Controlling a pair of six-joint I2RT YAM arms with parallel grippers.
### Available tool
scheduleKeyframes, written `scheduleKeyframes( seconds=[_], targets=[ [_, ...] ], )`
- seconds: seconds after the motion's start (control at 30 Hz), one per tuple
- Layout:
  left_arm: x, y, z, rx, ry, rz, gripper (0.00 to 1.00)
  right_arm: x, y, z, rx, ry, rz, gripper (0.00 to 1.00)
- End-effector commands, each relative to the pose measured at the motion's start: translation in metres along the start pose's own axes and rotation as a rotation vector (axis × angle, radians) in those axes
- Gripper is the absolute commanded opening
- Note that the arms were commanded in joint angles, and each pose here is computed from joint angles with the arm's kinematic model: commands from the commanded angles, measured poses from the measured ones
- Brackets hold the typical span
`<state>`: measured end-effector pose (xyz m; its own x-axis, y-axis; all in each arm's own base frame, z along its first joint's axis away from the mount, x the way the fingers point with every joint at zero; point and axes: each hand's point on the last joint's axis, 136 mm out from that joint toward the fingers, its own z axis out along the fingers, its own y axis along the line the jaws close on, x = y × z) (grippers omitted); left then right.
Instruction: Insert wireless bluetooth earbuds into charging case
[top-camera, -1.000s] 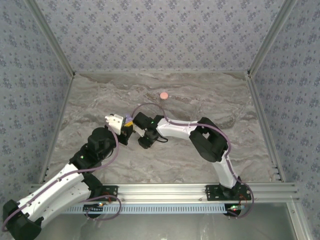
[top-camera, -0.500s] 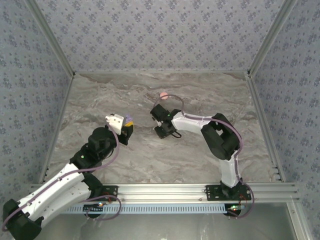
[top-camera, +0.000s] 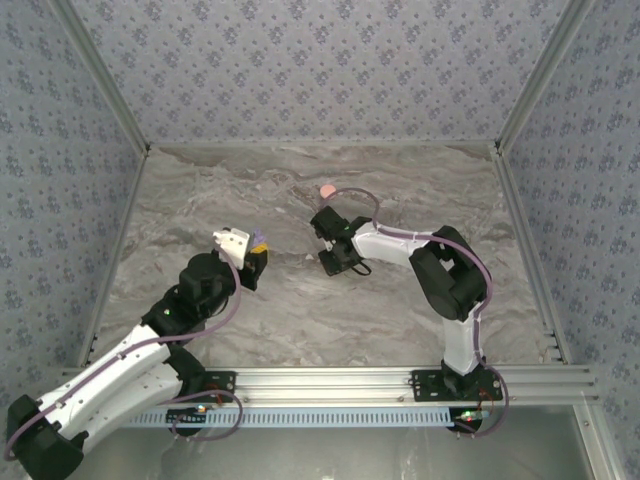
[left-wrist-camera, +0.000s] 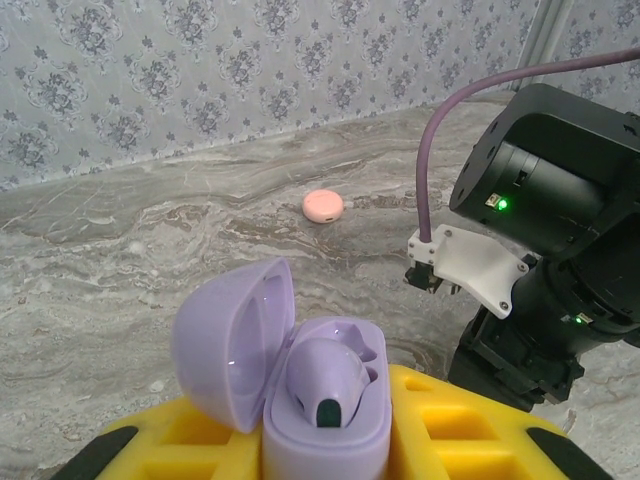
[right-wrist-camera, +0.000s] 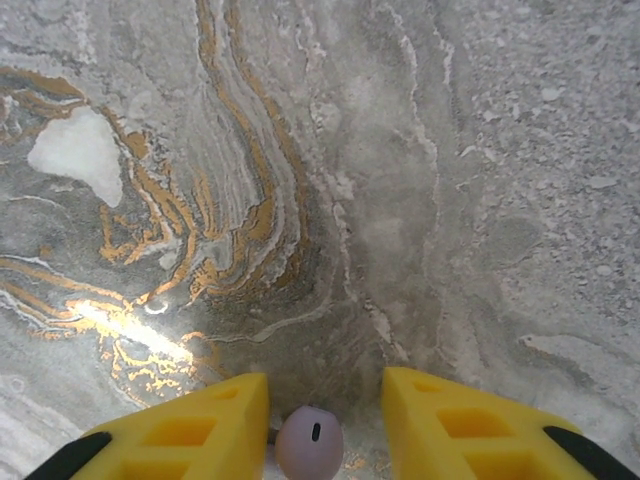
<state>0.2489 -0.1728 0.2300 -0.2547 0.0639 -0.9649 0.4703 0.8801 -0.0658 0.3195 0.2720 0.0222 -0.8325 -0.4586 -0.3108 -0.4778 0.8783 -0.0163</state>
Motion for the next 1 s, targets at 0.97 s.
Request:
scheduleKeyframes(
  seconds=[0.97],
  targets=[
    [-0.014, 0.0, -0.001, -0.001, -0.043, -0.011, 0.28, 0.033, -0.026, -0.018, 0.169, 0.151, -0.065, 0.41]
  ],
)
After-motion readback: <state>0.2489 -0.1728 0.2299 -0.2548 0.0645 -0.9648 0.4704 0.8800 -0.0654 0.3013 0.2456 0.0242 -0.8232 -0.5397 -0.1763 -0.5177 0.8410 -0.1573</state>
